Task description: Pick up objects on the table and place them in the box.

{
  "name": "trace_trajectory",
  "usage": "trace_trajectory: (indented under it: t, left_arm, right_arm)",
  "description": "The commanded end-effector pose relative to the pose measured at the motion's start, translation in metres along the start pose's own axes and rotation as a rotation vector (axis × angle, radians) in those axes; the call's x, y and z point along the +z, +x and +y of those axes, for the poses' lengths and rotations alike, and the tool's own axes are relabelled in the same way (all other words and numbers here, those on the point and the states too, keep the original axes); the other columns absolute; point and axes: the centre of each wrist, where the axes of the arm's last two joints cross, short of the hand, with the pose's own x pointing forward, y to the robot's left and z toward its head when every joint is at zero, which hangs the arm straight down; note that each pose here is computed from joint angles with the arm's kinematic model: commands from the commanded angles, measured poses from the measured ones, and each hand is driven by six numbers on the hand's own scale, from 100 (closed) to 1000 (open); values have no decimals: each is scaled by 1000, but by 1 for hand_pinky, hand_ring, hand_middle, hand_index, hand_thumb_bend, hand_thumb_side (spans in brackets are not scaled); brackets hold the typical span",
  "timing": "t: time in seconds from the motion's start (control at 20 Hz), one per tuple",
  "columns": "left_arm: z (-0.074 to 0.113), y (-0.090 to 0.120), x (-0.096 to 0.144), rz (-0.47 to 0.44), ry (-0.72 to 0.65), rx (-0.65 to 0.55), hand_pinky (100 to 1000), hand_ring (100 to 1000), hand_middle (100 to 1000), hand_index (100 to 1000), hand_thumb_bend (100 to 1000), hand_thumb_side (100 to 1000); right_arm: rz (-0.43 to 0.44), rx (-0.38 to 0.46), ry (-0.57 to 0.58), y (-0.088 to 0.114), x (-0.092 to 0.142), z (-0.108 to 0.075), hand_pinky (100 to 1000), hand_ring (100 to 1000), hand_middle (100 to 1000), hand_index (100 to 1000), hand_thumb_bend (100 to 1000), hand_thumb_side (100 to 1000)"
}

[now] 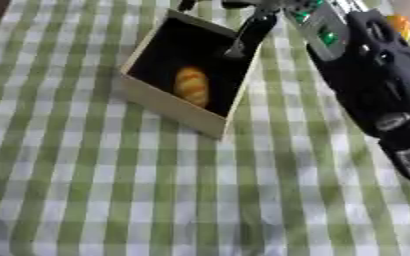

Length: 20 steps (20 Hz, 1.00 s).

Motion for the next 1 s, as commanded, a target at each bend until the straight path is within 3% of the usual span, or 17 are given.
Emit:
trace_trajectory:
  t: [0.05,0.25,0.5,0.7,1.0]
  left_arm:
    - [5,5,-4,-25,-8,-27,681,760,837,846,167,691]
    - [7,5,-3,-23,-11,-41,681,760,837,846,165,692]
    - [8,5,-6,-41,-8,-49,682,761,836,847,167,685]
    - [9,5,-6,-46,-7,-54,681,761,837,846,161,691]
    - [7,6,-7,-52,-15,-52,682,762,838,846,159,691]
  right_arm:
    - [140,36,-77,-26,43,-36,891,909,836,923,438,138]
    - [360,7,-63,-68,96,-31,896,934,870,937,463,171]
    - [568,-19,8,-103,151,-7,901,946,885,944,470,193]
    - [652,-39,33,-116,174,7,903,947,887,946,472,202]
    - [692,-46,63,-124,181,16,903,950,898,950,496,200]
